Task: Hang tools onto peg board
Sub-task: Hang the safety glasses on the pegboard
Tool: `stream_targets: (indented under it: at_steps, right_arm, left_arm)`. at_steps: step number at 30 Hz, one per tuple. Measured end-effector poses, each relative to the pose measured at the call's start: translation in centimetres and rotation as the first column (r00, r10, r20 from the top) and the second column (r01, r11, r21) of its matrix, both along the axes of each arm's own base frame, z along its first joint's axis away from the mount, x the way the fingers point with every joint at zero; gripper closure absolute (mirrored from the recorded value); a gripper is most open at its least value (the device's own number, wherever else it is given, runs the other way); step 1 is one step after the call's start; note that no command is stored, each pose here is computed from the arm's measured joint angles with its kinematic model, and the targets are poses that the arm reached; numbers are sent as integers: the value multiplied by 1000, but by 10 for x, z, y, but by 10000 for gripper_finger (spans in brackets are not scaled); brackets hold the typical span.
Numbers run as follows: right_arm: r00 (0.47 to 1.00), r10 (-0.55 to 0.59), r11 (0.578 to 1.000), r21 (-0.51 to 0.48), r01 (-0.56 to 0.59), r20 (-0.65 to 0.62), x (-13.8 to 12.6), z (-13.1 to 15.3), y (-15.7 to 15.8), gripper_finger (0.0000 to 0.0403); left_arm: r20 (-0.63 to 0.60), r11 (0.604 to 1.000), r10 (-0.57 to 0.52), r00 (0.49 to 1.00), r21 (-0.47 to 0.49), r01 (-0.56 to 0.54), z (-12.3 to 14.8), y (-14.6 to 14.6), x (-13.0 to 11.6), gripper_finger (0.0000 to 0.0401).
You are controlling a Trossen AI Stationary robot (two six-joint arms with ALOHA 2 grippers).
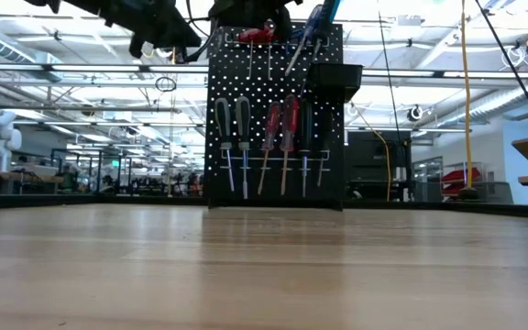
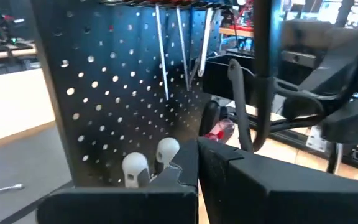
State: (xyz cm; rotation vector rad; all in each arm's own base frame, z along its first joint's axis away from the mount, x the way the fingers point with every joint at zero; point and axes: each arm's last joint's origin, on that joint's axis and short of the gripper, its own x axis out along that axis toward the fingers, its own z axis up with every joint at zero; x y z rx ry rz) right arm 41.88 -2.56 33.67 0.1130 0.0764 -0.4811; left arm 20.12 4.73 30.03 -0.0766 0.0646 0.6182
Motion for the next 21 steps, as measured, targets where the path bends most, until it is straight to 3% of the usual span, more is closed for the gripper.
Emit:
stream_targets:
  at_steps: [3, 15, 21]
  right_arm:
    - [1000, 0, 1000, 3, 0, 2, 0, 0, 0, 321]
    - [998, -54, 998, -15, 55, 18, -1, 2, -2, 321]
    - [994, -91, 995, 41, 89, 62, -2, 4, -17, 327]
  left_arm:
    - [-22, 1000, 9, 1000, 22, -8, 0, 0, 0, 400]
    - [-57, 963, 250, 966, 120, -242, 13, 0, -35, 400]
    - [-21, 960, 258, 966, 122, -253, 23, -4, -63, 400]
